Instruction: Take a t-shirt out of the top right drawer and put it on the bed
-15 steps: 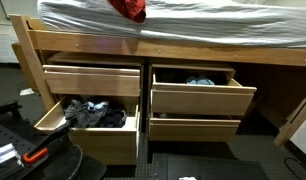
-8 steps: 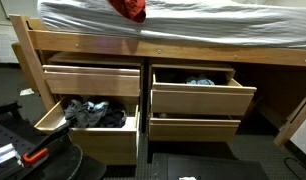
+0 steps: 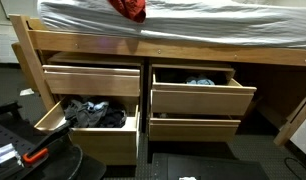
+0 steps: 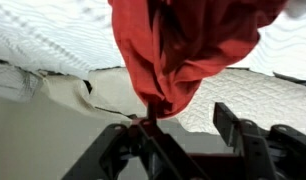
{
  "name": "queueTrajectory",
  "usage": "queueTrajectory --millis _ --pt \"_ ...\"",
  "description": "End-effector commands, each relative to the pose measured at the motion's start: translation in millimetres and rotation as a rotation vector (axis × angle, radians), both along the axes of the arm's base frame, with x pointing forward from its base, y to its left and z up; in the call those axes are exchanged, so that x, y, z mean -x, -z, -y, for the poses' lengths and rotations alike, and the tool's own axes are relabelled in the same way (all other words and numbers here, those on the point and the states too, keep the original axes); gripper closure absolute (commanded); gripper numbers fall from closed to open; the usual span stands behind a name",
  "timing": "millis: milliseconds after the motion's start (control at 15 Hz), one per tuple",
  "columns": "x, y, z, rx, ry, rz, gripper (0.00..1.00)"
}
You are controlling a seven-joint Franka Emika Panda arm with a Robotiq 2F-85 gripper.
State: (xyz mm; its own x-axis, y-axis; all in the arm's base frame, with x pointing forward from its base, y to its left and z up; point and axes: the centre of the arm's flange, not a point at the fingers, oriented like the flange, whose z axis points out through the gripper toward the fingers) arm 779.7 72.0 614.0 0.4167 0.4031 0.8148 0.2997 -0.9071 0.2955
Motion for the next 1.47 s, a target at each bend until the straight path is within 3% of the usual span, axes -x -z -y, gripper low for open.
queueTrajectory --millis 0,67,400,600,867,1133,1333,1400 --pt "26 -68 -30 0.023 0.088 -0.152 0.07" --pt "37 -83 -39 0.026 0.114 -0.157 0.0" --pt "90 -121 -62 0.128 0.279 -0.166 0.0" --pt "113 -107 -41 0.2 0.383 -0.203 0.0" --pt "142 -58 -7 0.219 0.481 -0.317 0.0" --pt "157 -8 9 0.181 0.562 -0.469 0.0" --pt "170 36 8 0.136 0.538 -0.565 0.0" --pt "122 -1 -1 0.165 0.558 -0.518 0.0"
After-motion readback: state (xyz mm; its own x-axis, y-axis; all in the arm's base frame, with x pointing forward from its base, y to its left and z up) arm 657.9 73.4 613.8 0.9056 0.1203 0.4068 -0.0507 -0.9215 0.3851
